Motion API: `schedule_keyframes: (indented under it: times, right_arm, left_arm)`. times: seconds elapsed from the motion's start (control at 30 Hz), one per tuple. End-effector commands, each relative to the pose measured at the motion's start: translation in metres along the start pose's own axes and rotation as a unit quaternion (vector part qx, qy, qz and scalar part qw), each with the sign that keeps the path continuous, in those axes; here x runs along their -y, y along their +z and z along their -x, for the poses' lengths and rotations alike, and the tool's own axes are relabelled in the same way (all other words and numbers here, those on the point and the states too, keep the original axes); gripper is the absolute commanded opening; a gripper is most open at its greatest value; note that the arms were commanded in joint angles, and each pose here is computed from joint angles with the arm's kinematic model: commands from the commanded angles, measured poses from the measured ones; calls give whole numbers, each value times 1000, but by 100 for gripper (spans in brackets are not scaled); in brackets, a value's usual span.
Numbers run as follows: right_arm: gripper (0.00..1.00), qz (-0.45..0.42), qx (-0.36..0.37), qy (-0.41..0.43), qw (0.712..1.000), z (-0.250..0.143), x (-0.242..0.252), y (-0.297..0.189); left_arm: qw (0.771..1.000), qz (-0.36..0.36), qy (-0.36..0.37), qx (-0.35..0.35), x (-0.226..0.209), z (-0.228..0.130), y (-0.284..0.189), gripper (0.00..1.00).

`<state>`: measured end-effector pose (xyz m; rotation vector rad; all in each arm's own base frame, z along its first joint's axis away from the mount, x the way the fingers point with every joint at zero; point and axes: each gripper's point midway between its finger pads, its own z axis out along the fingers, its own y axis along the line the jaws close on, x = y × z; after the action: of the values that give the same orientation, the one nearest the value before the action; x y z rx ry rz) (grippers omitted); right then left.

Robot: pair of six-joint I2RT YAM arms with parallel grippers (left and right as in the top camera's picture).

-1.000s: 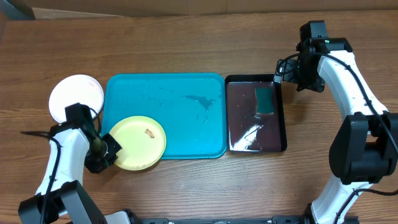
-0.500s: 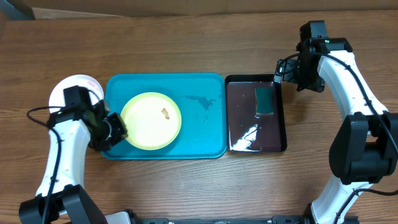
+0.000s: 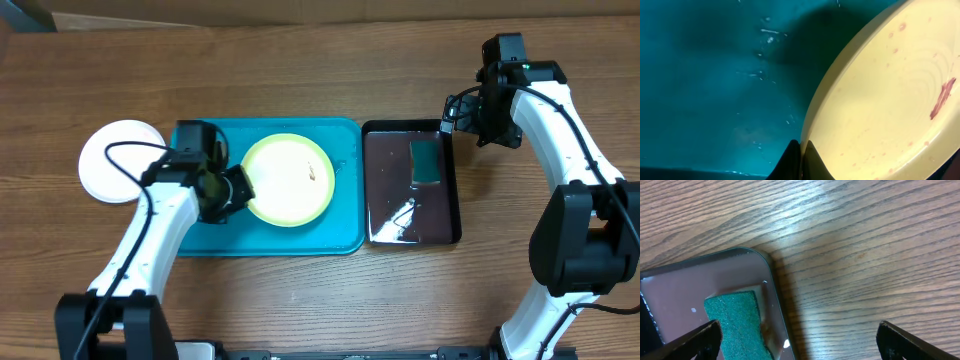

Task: Clean dirty plates on tray and stack at the side
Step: 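Slide the yellow plate right to the teal tray's center with left gripper, then move the right gripper down over the sponge in the black tray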

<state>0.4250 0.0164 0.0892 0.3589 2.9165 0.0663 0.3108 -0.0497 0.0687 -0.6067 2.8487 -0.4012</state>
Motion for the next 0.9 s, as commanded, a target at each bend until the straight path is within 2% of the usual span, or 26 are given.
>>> schedule_keyframes:
  times: [0.0, 0.4, 0.47, 0.5, 0.67, 0.87]
  right_arm:
    - [100, 4, 19, 3, 1000, 8, -2, -11]
    - [100, 4, 19, 3, 1000, 8, -2, -11]
    - [100, 4, 19, 3, 1000, 8, -2, -11]
    - [100, 4, 19, 3, 1000, 8, -2, -11]
    - [100, 4, 19, 3, 1000, 8, -2, -11]
    - [100, 4, 19, 3, 1000, 8, -2, -11]
  left_arm:
    - [1000, 18, -22, -5, 6, 1, 15, 4]
    - [998, 32, -37, -28, 2, 0, 48, 5]
    - [998, 33, -38, -30, 2, -1, 48, 19]
    - [998, 34, -38, -31, 1, -1, 49, 21]
    - [998, 38, -35, -37, -1, -3, 53, 22]
    - [997, 52, -38, -48, -8, -7, 62, 4]
